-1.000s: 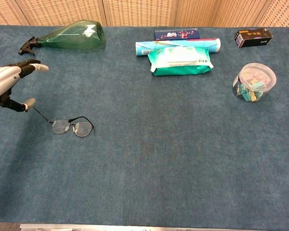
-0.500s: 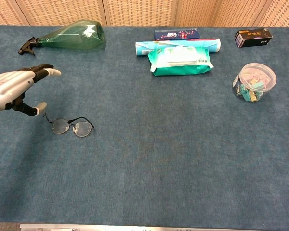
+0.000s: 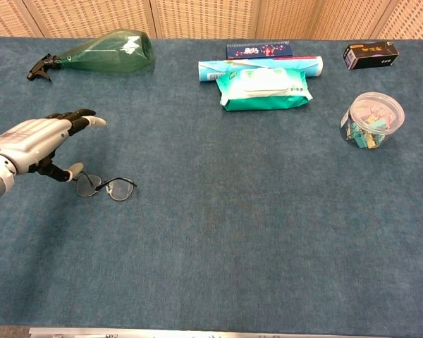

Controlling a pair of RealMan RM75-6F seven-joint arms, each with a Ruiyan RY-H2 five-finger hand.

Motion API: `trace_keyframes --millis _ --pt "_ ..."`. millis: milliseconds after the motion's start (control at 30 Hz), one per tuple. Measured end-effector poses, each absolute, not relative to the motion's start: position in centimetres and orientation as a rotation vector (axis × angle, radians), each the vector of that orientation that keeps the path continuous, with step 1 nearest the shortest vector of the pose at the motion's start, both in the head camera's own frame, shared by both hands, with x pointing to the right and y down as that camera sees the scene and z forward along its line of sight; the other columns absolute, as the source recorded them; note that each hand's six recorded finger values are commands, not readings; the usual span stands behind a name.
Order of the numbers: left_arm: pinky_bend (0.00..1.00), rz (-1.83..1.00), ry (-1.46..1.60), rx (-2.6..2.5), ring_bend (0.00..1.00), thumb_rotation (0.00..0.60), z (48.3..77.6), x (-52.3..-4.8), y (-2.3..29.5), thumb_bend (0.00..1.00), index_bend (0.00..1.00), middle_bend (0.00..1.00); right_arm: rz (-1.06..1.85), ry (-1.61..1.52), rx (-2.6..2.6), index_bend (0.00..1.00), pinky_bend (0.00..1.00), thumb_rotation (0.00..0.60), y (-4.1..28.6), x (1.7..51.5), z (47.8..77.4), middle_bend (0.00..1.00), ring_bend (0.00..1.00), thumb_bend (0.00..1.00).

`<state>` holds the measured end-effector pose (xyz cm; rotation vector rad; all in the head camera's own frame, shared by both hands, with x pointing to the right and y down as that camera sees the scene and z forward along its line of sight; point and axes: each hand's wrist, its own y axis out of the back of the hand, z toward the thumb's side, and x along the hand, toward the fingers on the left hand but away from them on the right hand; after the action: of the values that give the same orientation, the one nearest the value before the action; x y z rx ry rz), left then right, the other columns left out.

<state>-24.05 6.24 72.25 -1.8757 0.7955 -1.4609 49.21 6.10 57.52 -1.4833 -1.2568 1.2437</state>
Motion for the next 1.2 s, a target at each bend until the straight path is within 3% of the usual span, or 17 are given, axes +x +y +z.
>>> trace_keyframes --millis 733,1200 --pt "0.00 -1.502 0.714 -1.904 0.00 0.600 75.4 -23.1 7.2 0.42 0.10 0.00 1.234 -1.265 -1.483 0.52 0.28 0.600 6.1 49.2 57.2 0.37 0.23 0.32" --pt "0.00 -1.524 0.688 -1.900 0.00 0.600 75.9 -23.4 7.9 0.42 0.10 0.00 1.234 -1.265 -1.483 0.52 0.28 0.600 6.1 49.2 57.2 0.37 0.23 0.32"
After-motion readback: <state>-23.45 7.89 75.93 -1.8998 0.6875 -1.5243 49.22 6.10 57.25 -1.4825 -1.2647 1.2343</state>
